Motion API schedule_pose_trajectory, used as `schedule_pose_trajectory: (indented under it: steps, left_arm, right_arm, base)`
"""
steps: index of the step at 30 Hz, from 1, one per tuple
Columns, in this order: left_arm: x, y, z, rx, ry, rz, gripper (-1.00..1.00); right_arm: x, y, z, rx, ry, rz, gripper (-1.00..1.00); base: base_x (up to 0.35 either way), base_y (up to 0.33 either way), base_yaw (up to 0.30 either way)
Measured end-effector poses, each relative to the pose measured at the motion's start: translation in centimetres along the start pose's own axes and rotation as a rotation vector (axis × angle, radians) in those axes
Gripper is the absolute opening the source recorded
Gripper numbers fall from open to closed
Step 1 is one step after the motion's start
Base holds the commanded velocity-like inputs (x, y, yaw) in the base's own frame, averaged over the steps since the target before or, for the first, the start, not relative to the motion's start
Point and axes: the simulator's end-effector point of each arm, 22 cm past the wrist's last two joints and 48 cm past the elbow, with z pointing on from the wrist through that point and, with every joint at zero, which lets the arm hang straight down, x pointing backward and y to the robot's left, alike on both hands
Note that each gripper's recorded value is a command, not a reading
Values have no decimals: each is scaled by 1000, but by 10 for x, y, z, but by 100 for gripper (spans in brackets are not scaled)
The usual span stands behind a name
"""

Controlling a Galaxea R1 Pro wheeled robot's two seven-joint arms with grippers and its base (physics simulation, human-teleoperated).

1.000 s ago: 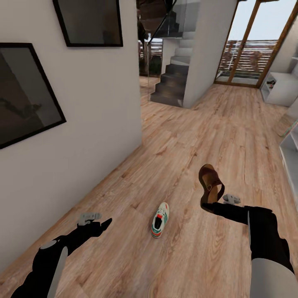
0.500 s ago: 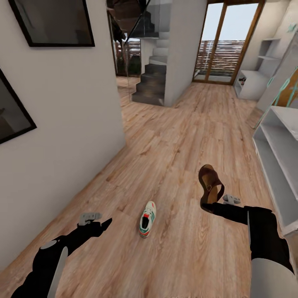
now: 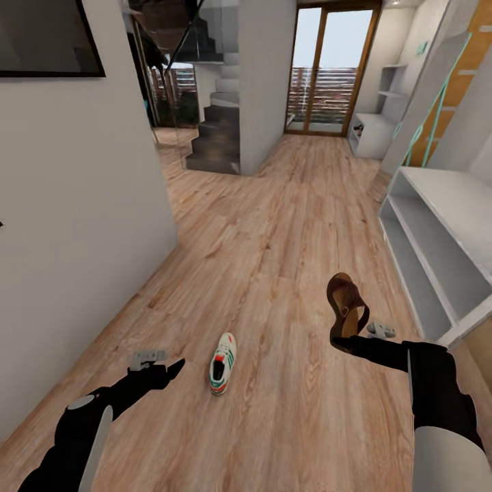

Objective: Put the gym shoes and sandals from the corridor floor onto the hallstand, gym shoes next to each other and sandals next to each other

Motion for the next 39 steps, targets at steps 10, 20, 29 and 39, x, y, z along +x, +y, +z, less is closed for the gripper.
schedule_pose_trajectory:
  steps: [10,20,29,39]
  left_arm:
    - [-11,1,3,-4,-16,4,100]
    - [-11,0,2,5,-18,-1,100]
    - [-11,1,2,3,-19,-3,100]
    - [-11,2,2,-1,-19,-1,100]
  right_arm:
    - [1,-1,0,6,3,-3,-100]
    - [1,-1,1,6,3,-3,-100]
    - [1,-1,1,4,2,-3,-100]
    - [1,-1,1,5,2,-3,-100]
  base:
    - [0,0,-284]
    - [0,0,-283]
    - [24,4,-183]
    - [227,89,-8]
